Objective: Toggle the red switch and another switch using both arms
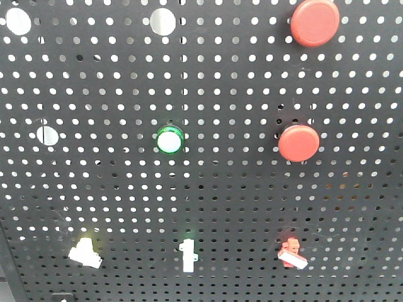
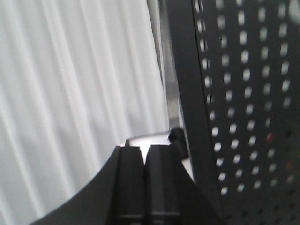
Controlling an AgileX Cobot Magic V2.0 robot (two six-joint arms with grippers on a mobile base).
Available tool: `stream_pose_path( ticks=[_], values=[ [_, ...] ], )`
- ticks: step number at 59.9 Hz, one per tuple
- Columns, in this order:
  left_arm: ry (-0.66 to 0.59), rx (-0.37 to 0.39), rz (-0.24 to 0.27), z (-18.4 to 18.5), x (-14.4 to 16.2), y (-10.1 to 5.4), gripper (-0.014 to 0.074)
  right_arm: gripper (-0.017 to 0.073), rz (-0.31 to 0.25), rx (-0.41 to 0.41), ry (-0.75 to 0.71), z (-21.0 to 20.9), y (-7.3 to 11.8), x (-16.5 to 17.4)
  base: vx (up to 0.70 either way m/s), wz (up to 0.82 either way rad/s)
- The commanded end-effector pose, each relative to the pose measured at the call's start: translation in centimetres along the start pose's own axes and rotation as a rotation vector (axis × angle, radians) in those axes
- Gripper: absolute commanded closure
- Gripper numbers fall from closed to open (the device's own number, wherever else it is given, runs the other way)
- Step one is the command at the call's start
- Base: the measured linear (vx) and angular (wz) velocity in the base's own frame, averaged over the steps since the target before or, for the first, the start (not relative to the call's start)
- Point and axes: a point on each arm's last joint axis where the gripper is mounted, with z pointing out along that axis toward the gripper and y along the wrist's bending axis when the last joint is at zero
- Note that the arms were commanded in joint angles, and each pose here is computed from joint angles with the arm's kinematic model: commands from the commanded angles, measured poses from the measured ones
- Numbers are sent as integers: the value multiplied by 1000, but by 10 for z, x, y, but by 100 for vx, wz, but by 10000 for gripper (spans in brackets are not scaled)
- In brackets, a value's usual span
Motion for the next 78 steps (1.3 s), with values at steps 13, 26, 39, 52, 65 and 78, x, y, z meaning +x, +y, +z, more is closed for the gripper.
stream_pose_path(
  ticks=[13, 26, 39, 52, 65, 78],
  values=[
    [-95, 209, -2, 23, -13, -25, 592, 566, -11, 0, -120, 0, 0, -19, 0, 0],
    [-73, 414, -51, 42, -6, -60, 592, 566, -11, 0, -120, 0, 0, -19, 0, 0],
    [-96, 456, -92, 62, -21, -72, 592, 566, 1, 0, -119, 0, 0, -19, 0, 0],
    [-9, 455, -71, 83, -27, -78, 592, 566, 4, 0, -118, 0, 0, -19, 0, 0],
    [49, 456, -74, 86, -22, -80, 592, 566, 4, 0, -118, 0, 0, -19, 0, 0],
    [171, 452, -46, 85, -11, -80, 592, 566, 4, 0, -118, 0, 0, -19, 0, 0]
  ],
)
